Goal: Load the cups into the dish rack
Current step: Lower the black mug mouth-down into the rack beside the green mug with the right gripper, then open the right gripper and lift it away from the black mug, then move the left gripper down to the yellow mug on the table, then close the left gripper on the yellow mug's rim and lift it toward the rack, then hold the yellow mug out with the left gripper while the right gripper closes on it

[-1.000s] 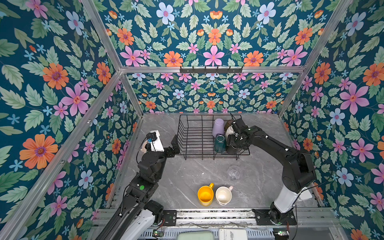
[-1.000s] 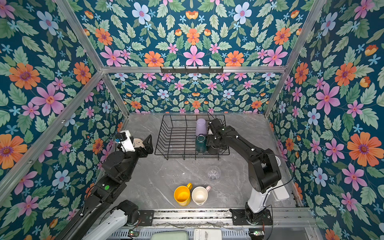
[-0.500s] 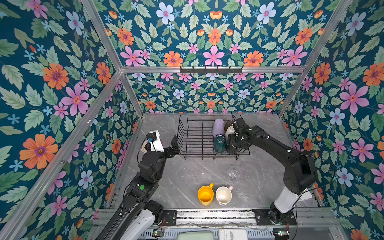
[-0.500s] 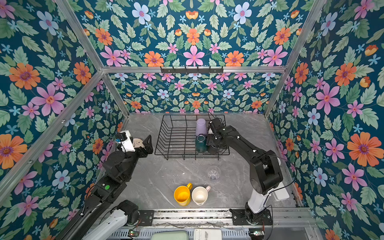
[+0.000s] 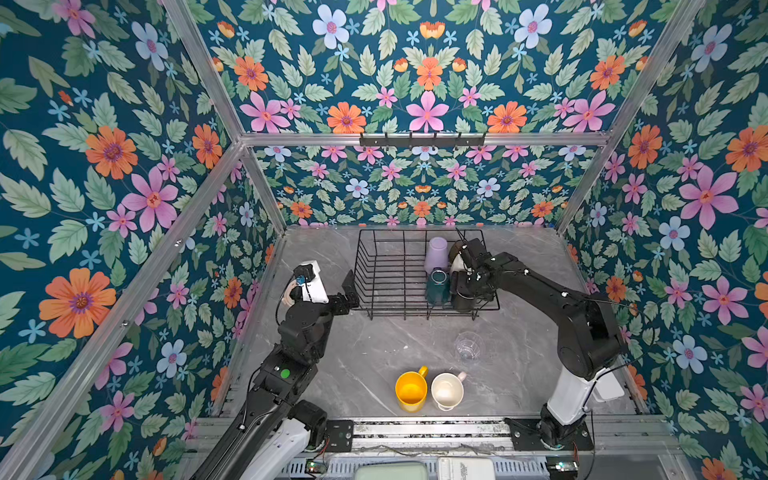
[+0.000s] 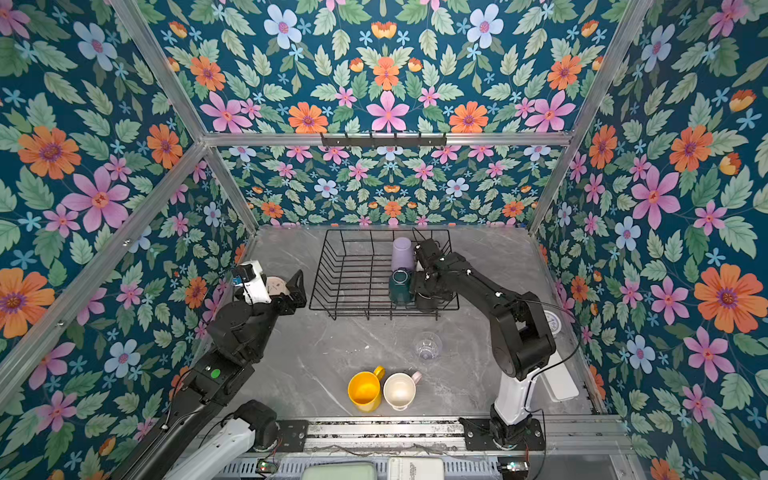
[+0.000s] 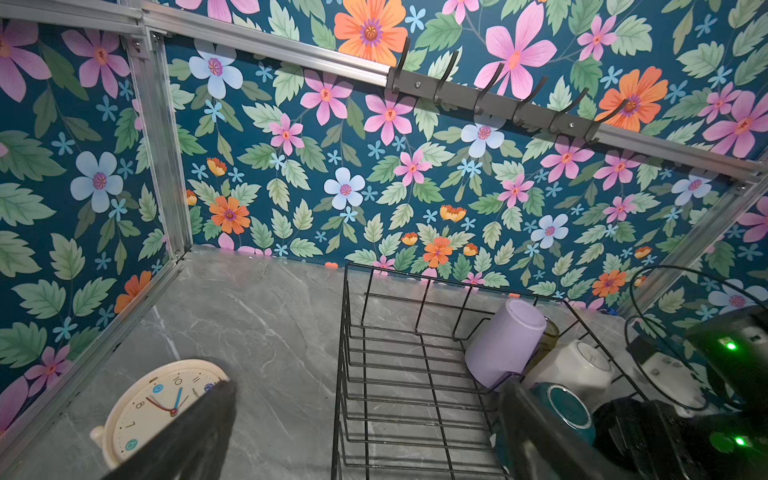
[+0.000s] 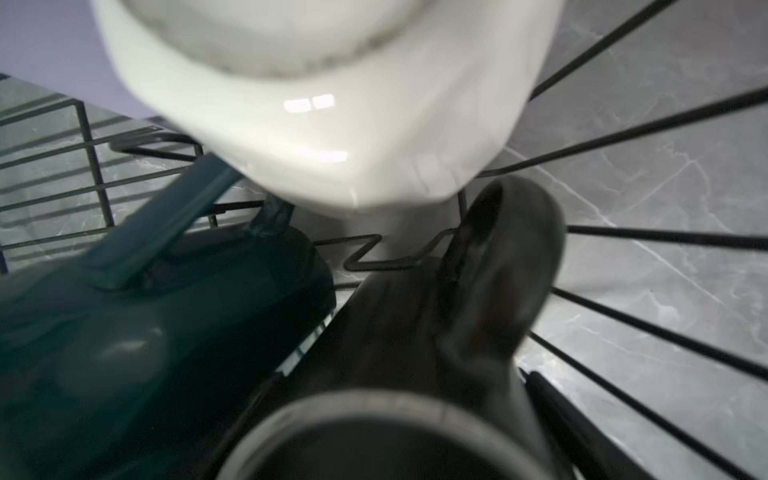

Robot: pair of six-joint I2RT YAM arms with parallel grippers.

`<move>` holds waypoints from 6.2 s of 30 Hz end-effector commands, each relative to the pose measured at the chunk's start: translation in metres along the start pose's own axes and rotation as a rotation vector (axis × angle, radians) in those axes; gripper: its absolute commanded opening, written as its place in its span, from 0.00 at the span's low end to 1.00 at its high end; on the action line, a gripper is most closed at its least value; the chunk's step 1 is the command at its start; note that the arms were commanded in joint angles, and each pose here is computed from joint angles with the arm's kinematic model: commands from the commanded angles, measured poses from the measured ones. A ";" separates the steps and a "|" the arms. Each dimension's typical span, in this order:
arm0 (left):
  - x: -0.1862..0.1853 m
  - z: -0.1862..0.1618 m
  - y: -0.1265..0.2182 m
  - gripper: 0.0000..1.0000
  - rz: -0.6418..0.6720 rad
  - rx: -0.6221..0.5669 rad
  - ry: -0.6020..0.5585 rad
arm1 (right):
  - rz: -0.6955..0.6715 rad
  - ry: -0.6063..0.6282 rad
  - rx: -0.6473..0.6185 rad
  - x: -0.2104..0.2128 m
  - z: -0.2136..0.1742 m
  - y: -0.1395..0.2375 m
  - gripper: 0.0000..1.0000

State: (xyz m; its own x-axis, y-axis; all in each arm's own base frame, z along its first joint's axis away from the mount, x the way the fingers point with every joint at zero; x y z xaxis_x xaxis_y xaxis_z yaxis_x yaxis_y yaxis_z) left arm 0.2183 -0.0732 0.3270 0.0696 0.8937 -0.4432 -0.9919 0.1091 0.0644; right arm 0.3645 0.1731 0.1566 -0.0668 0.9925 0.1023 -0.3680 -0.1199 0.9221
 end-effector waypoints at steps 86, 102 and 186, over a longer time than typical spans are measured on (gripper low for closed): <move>-0.059 -0.241 0.085 0.30 -0.117 1.280 -0.419 | 0.182 0.076 -0.416 -0.048 -0.083 0.141 0.99; -0.060 -0.206 0.081 0.00 -0.084 1.163 -0.446 | 0.245 0.075 -0.441 -0.040 -0.078 0.146 0.99; -0.120 -0.058 0.015 0.00 -1.255 0.458 0.307 | 1.302 0.454 -0.460 0.104 -0.082 0.212 0.94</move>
State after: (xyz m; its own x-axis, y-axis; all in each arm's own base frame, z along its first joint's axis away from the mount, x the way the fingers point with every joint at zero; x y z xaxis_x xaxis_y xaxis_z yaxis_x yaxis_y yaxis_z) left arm 0.1979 -0.2068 0.3069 0.7326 0.0404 -0.6795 -0.2098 0.9630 -0.1690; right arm 0.2011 0.2464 0.3304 -0.8257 0.0903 0.5568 -0.0632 -0.9957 0.0679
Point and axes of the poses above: each gripper's point midway between its finger pads, its own y axis back along the fingers, its own x axis along the line the jaws close on, z = x × y, the point moved 6 cm from there along y, back along the fingers, and after that the axes turned 13 degrees about y, right-handed, at the moved point
